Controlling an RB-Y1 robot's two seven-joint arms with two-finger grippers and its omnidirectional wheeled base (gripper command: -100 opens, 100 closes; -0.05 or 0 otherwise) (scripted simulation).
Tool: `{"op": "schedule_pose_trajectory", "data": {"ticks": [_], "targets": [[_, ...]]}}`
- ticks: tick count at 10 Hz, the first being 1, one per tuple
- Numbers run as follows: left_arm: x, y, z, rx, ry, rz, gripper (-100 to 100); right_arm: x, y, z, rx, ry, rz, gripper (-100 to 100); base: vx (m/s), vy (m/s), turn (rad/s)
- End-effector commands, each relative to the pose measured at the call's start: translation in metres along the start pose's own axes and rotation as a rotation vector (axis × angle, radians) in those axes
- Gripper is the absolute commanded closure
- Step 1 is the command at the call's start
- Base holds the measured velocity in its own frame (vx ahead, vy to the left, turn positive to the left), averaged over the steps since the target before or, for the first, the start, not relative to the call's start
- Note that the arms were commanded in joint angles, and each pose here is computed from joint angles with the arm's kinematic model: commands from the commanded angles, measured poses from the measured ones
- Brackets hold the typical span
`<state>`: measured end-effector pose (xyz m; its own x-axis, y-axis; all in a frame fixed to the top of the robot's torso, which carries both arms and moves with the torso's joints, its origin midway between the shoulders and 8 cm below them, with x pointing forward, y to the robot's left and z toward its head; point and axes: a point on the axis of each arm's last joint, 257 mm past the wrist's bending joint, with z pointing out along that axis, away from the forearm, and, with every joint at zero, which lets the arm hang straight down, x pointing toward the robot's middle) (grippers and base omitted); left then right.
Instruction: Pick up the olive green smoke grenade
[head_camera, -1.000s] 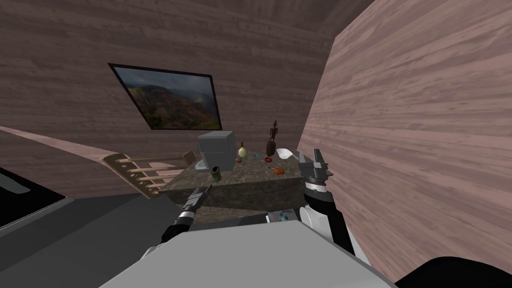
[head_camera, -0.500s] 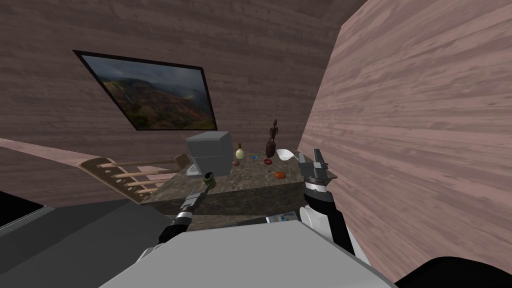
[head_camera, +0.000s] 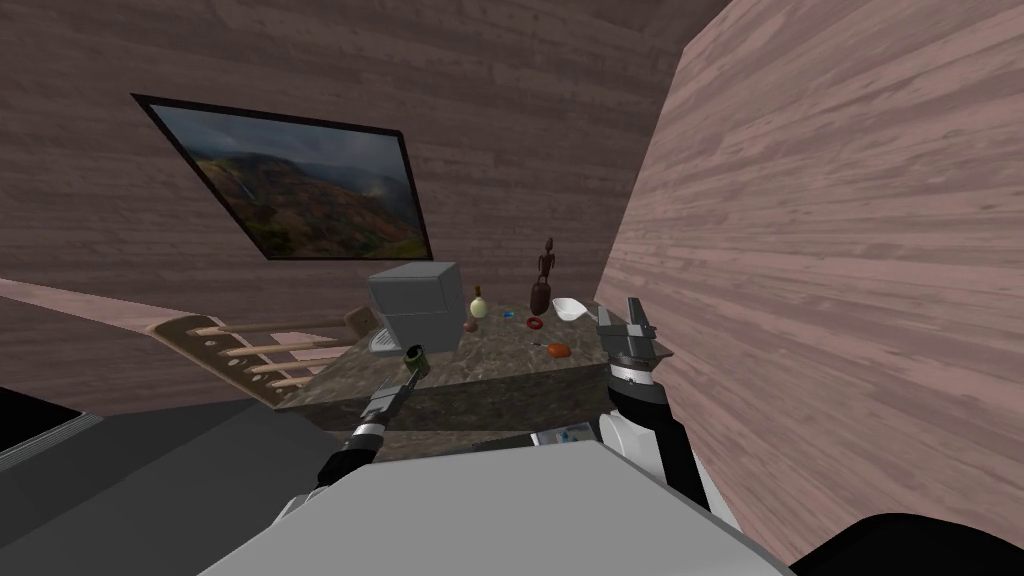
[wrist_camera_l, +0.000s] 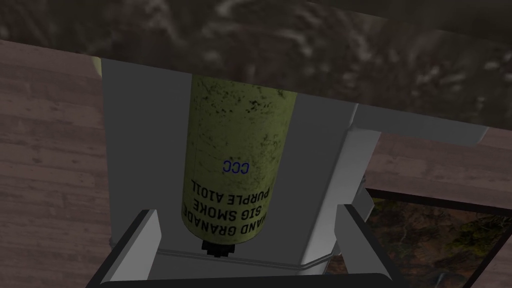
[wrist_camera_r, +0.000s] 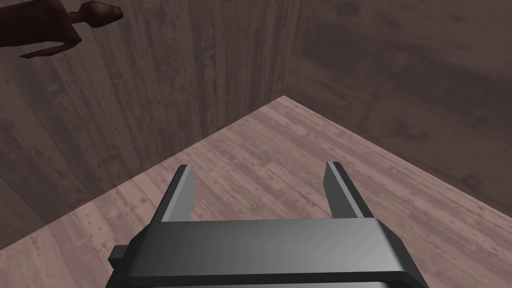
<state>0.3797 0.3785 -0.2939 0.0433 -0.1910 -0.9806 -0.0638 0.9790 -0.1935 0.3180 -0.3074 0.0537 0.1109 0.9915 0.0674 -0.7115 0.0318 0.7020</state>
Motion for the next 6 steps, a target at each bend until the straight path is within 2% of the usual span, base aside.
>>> {"op": "schedule_pose_trajectory", "data": {"ticks": [1,3,4,6], "targets": [[0.000,0.000,0.000,0.000,0.000,0.000,-100,0.000,0.000,0.000,0.000,0.000,0.000,0,-0.011,-0.022,0.038],[0.000,0.000,0.000,0.000,0.000,0.000,-100,0.000,0.000,0.000,0.000,0.000,0.000,0,0.002,-0.011,-0.008],[-0.012,0.003,0.000,-0.004,-0.027,-0.007,-100,0.000,0.000,0.000,0.000,0.000,0.000,0,-0.136,0.004,0.072],[-0.021,0.006,0.001,-0.006,-0.046,-0.011,-100,0.000,0.000,0.000,0.000,0.000,0.000,0,-0.200,0.004,0.072]]}}
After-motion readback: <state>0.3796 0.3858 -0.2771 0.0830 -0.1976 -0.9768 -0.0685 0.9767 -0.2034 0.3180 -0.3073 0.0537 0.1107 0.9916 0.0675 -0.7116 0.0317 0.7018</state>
